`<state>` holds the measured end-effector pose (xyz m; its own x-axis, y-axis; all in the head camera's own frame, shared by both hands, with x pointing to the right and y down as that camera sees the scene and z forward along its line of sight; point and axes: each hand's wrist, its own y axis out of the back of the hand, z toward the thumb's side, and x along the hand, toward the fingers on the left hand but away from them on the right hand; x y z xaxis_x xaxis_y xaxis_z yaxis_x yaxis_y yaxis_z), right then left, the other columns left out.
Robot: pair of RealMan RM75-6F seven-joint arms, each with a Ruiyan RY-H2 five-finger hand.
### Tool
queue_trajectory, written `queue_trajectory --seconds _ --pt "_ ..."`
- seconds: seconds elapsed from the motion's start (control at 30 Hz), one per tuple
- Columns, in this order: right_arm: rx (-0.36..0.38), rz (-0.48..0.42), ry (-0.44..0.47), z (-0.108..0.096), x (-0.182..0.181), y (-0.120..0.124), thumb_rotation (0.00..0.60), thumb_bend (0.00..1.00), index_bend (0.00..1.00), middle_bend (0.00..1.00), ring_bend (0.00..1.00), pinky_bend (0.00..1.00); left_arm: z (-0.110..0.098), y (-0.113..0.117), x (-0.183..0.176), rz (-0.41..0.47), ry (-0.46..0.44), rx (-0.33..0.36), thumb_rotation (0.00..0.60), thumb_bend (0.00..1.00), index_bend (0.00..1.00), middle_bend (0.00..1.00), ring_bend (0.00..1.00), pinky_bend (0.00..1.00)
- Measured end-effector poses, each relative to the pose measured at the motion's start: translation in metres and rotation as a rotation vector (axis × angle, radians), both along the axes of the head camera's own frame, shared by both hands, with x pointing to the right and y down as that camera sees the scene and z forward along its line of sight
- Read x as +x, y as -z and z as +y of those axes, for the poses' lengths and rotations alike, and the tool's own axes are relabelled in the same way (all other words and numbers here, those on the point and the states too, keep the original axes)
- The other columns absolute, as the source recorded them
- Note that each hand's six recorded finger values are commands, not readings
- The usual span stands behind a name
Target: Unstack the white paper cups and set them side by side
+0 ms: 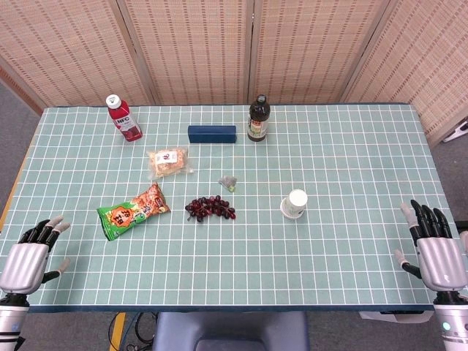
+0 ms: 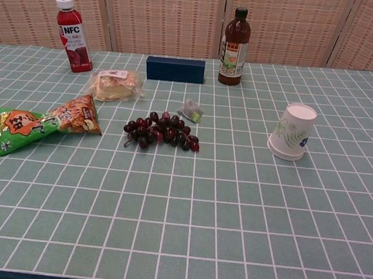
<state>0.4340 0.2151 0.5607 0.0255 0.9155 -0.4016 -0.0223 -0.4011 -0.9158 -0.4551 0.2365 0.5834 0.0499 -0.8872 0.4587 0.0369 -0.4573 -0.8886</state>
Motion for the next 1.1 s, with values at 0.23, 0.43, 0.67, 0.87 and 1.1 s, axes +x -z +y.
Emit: queue_trajectory --seconds 0.23,0.43,0.67,0.87,1.1 --pt "-0.012 -0.001 0.003 -0.002 0.000 -0.003 0.600 0.22 0.00 0.00 0.00 0.00 0.001 0.003 0.000 -0.002 0.005 0.010 0.600 0.26 0.25 0.16 0.14 0.22" --pt "-0.060 -0.026 0.013 -0.010 -0.003 -0.015 0.600 0.22 0.00 0.00 0.00 0.00 0.000 0.004 -0.002 -0.004 0.011 0.014 0.600 0.26 0.26 0.16 0.14 0.22" --pt "-0.123 -0.114 0.087 -0.043 -0.027 -0.029 0.600 0.22 0.04 0.00 0.00 0.00 0.002 0.005 -0.004 -0.031 0.020 0.014 0.600 0.26 0.27 0.17 0.14 0.22" --pt "-0.291 -0.157 0.150 -0.071 -0.054 -0.053 0.600 0.23 0.08 0.00 0.00 0.00 0.004 0.013 -0.004 -0.034 0.026 0.037 0.600 0.26 0.27 0.17 0.14 0.22" --pt "-0.413 -0.199 0.198 -0.114 -0.094 -0.074 0.600 0.24 0.08 0.00 0.00 0.00 0.005 0.016 -0.006 -0.047 0.040 0.044 0.600 0.26 0.27 0.17 0.14 0.22"
